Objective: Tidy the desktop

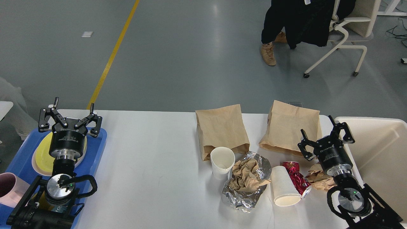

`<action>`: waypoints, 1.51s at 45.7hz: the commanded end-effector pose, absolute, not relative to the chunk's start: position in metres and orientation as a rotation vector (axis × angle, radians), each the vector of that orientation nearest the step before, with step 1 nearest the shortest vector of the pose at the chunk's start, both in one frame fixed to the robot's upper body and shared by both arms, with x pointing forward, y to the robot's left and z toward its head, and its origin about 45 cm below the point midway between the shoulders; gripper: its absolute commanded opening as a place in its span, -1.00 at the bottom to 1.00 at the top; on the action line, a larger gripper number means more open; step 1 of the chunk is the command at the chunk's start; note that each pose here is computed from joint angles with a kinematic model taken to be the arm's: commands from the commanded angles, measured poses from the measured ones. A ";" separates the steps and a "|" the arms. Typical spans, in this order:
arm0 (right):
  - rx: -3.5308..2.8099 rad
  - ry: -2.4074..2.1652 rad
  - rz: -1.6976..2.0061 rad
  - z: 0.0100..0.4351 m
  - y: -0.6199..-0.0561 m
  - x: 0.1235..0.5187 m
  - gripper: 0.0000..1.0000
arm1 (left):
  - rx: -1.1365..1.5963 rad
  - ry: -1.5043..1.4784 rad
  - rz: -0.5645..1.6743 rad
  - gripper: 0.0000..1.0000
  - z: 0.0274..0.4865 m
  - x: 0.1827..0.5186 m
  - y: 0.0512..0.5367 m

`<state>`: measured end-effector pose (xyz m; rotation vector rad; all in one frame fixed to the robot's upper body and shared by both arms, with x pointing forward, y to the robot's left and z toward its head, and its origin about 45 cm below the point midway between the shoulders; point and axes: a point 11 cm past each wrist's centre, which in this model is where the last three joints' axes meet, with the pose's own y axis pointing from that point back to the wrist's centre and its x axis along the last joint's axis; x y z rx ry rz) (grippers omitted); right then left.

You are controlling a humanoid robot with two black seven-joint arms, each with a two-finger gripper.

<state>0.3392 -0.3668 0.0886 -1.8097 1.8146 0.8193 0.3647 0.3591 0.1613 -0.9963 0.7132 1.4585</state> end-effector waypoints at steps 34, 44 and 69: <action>-1.809 1.816 0.820 0.088 -0.367 0.339 1.00 | -0.904 0.734 1.416 0.93 0.127 0.371 0.357; -1.808 1.818 0.820 0.088 -0.367 0.339 1.00 | -0.902 0.751 1.414 0.93 0.124 0.371 0.355; -1.809 1.817 0.820 0.088 -0.367 0.339 1.00 | -0.852 0.768 1.364 0.93 0.123 0.375 0.346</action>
